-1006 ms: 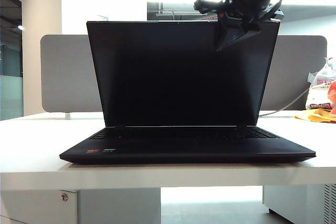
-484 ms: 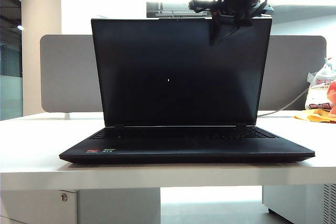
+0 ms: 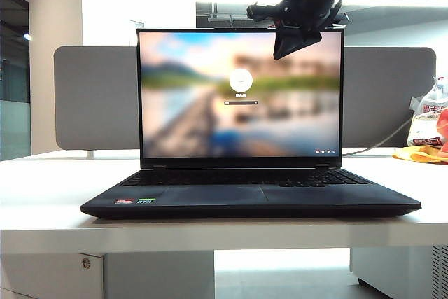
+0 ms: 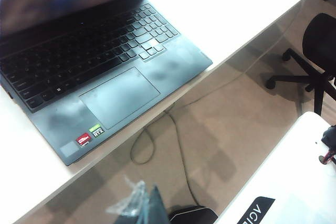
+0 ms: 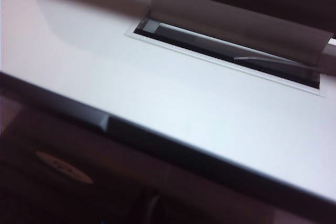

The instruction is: Open the lid of the laptop and use the keypad to enter the password "123".

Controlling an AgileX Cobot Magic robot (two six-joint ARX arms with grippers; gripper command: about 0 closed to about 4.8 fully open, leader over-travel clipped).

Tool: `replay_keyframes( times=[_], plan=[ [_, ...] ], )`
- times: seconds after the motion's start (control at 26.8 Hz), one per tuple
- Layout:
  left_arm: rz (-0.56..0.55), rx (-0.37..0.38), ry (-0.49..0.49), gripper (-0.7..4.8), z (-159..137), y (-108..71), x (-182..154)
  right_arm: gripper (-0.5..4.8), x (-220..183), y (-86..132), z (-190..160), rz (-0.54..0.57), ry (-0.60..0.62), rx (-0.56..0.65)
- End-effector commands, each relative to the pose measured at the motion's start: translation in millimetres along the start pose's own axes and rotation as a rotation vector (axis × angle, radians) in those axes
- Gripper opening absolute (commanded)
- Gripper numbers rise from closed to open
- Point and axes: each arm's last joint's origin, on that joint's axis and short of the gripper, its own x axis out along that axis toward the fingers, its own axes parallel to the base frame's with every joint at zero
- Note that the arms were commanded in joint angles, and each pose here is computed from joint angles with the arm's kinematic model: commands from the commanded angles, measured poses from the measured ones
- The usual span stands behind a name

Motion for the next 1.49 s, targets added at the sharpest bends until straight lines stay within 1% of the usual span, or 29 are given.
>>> replay_keyframes(
  times=[0.04,0.19,0.45,0.63,0.86,1.01,1.08,1.23,1.38,1.49],
  plan=[
    [0.001,-0.006,0.011,-0.06,2,2.2,3,-0.06,4,-9,14,-0.028,-0.073,0.017],
    [0.001,-0.018,0.03,-0.06,4,4.8,8,-0.06,14,-14,16,-0.029,-0.069,0.025],
    [0.001,-0.025,0.042,-0.06,6,7.6,12,-0.06,31,-14,16,-0.031,-0.062,0.029],
    [0.009,-0.026,0.045,-0.06,6,8.6,13,-0.06,45,-14,15,-0.011,-0.053,0.043],
    [0.013,-0.023,0.043,-0.06,6,8.7,13,-0.06,45,-14,16,-0.009,-0.043,0.054],
    [0.013,-0.018,0.036,-0.06,7,8.7,13,-0.06,33,-12,17,0.04,0.009,0.058],
    [0.013,-0.016,0.034,-0.06,7,8.7,13,-0.06,23,-11,20,0.064,0.042,0.077],
    [0.013,-0.015,0.033,-0.06,7,8.7,13,-0.06,1,-8,25,0.123,0.091,0.072],
    [0.015,-0.011,0.027,-0.06,8,8.9,13,-0.06,-6,-8,20,0.121,0.163,0.068],
    [0.015,-0.006,0.02,-0.06,9,8.8,13,-0.06,-3,-11,7,0.117,0.255,0.044]
  ],
)
